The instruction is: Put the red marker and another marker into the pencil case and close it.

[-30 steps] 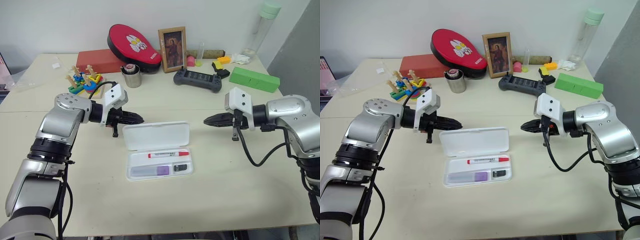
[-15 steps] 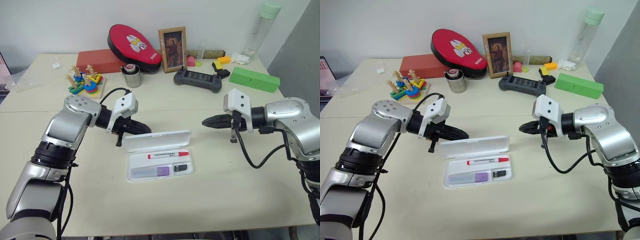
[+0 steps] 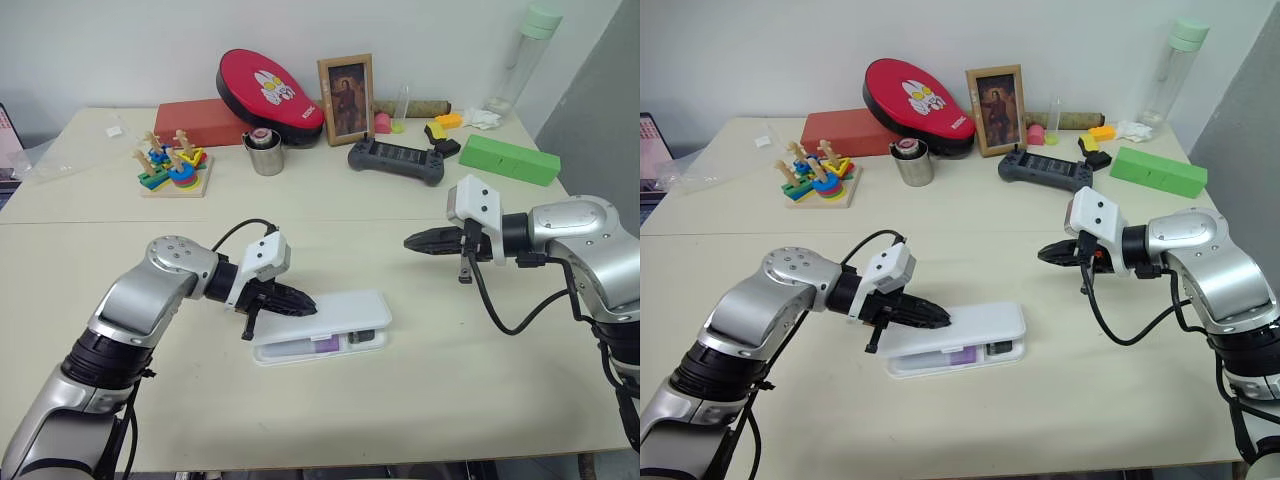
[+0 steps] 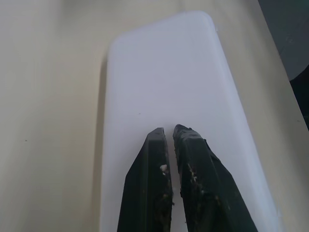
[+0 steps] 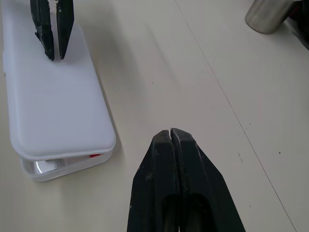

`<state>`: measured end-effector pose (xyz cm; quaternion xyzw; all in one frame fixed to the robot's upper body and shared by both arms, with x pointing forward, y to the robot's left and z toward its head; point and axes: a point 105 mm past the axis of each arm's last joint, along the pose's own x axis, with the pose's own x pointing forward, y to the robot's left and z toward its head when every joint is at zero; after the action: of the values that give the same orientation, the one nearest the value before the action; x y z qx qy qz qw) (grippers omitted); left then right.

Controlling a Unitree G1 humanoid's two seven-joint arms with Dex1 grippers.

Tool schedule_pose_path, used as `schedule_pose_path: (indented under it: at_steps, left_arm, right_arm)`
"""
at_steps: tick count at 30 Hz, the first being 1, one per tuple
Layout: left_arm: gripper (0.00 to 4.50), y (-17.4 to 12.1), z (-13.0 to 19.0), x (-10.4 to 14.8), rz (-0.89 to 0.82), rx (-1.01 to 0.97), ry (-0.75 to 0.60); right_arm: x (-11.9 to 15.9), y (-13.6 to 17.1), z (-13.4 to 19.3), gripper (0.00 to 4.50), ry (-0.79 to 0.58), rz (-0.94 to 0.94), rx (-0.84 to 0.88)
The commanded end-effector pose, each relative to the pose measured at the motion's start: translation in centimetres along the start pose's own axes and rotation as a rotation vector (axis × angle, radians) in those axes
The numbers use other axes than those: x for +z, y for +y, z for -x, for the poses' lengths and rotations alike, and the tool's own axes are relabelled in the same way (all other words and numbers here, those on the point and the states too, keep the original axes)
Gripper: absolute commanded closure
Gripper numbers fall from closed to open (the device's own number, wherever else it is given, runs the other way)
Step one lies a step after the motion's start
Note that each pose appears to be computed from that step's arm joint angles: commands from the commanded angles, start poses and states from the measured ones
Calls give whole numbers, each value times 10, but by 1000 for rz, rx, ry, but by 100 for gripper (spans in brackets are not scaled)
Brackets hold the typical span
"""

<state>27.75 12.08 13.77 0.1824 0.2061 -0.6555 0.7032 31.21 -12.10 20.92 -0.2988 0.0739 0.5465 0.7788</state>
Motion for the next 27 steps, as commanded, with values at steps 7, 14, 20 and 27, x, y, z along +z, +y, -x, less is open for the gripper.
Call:
schedule_pose_path:
  at_steps: [7, 14, 20, 27]
  left_arm:
    - [412, -8, -18, -24, -67, 2, 92]
    - [412, -12, -25, -45, -113, -1, 172]
    - [412, -9, -19, -19, -54, 37, 3]
    - [412, -11, 26, 28, 44, 175, -260]
  right_arm:
    - [13, 1, 6, 450, -35, 34, -13]
    - [13, 1, 6, 450, -33, 30, -15]
    - [14, 3, 7, 450, -38, 25, -15]
    - [10, 4, 9, 450, -40, -2, -33]
